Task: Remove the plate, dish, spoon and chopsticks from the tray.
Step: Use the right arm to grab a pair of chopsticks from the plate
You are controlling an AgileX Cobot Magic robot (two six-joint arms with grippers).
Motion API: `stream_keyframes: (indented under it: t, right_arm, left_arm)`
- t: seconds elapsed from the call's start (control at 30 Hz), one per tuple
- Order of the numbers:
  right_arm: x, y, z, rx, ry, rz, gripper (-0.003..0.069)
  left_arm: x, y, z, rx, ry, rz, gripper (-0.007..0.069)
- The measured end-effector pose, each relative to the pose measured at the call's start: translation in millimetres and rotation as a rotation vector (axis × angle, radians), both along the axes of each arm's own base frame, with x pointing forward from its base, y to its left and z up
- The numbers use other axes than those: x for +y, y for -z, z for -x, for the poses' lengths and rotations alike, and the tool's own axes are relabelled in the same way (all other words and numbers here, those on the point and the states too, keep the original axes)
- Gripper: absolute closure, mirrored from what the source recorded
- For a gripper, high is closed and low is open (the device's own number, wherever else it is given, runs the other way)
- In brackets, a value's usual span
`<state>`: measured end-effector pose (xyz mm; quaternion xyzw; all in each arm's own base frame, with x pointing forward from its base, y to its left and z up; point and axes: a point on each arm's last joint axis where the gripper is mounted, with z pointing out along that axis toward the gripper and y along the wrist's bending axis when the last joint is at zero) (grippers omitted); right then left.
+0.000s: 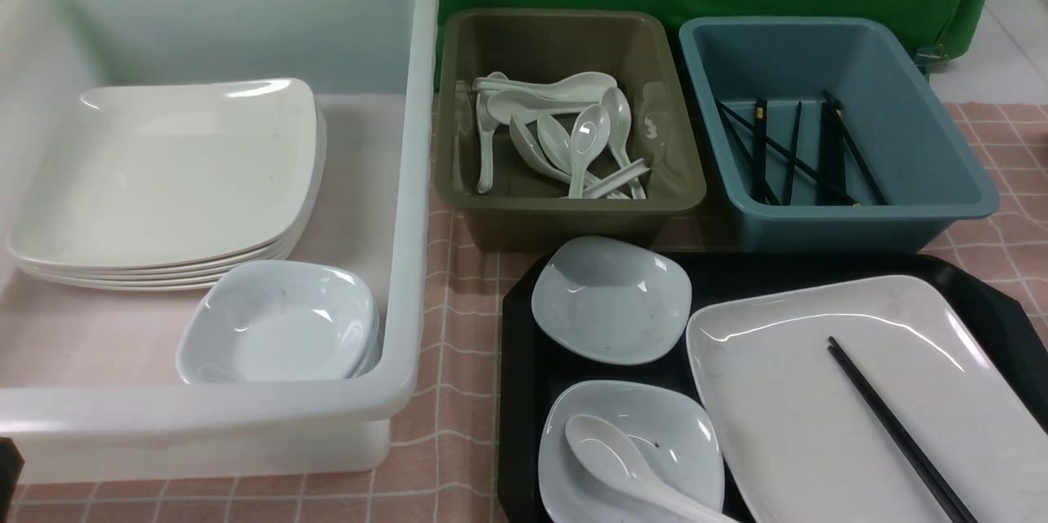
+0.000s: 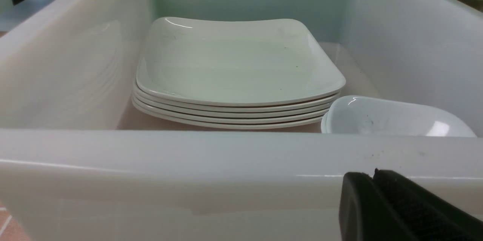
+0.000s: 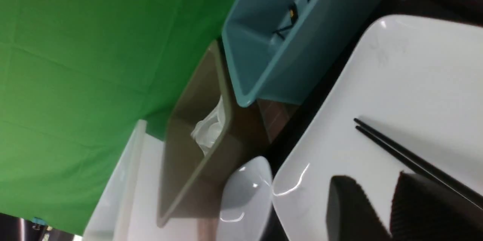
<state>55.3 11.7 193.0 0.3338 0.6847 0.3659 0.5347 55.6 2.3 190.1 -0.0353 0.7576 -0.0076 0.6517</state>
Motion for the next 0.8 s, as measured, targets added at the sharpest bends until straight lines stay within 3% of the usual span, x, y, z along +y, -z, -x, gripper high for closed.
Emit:
stream_keyframes:
  t: [0.1, 0.17, 0.27, 0.33, 0.4, 0.43, 0.5, 0.53, 0.6, 0.63, 0.7, 0.73, 0.8]
  right_arm:
    - [1, -17, 2, -0.071, -0.035, 0.099, 0.0477]
    - [1, -64, 11, -0.235, -0.066, 0.292, 0.0593]
    - [3, -113, 14, -0.294, -0.103, 0.510, 0.0627]
    - [7, -133, 3, -0.166, -0.196, 0.657, 0.0629]
    - [9, -135, -4, -0.045, -0.268, 0.714, 0.0629]
    - [11, -133, -21, 0.162, -0.386, 0.771, 0.0629]
    - [13, -119, -39, 0.399, -0.511, 0.802, 0.0625]
    - [13, -117, -41, 0.426, -0.523, 0.802, 0.0625]
    - [15, -91, -69, 0.699, -0.674, 0.824, 0.0601]
    - [15, -89, -71, 0.713, -0.683, 0.824, 0.0597]
    - [16, -73, -88, 0.830, -0.753, 0.819, 0.0546]
    - [18, -58, -105, 0.929, -0.805, 0.800, 0.0485]
    - [19, -51, -114, 0.972, -0.829, 0.792, 0.0441]
  left_arm:
    - [0, 0, 0, 0.000, 0.000, 0.000, 0.0606]
    - [0, 0, 0, 0.000, 0.000, 0.000, 0.0606]
    - [0, 0, 0, 0.000, 0.000, 0.000, 0.0606]
    - [0, 0, 0, 0.000, 0.000, 0.000, 0.0606]
    - [0, 0, 0, 0.000, 0.000, 0.000, 0.0606]
    - [0, 0, 0, 0.000, 0.000, 0.000, 0.0606]
    - [0, 0, 0, 0.000, 0.000, 0.000, 0.0606]
    - [0, 0, 0, 0.000, 0.000, 0.000, 0.0606]
    - [0, 0, 0, 0.000, 0.000, 0.000, 0.0606]
    - [0, 0, 0, 0.000, 0.000, 0.000, 0.0606]
    - [0, 0, 0, 0.000, 0.000, -0.001, 0.0606]
    - [0, 0, 0, 0.000, 0.000, -0.001, 0.0606]
    - [0, 0, 0, 0.000, 0.000, 0.000, 0.0606]
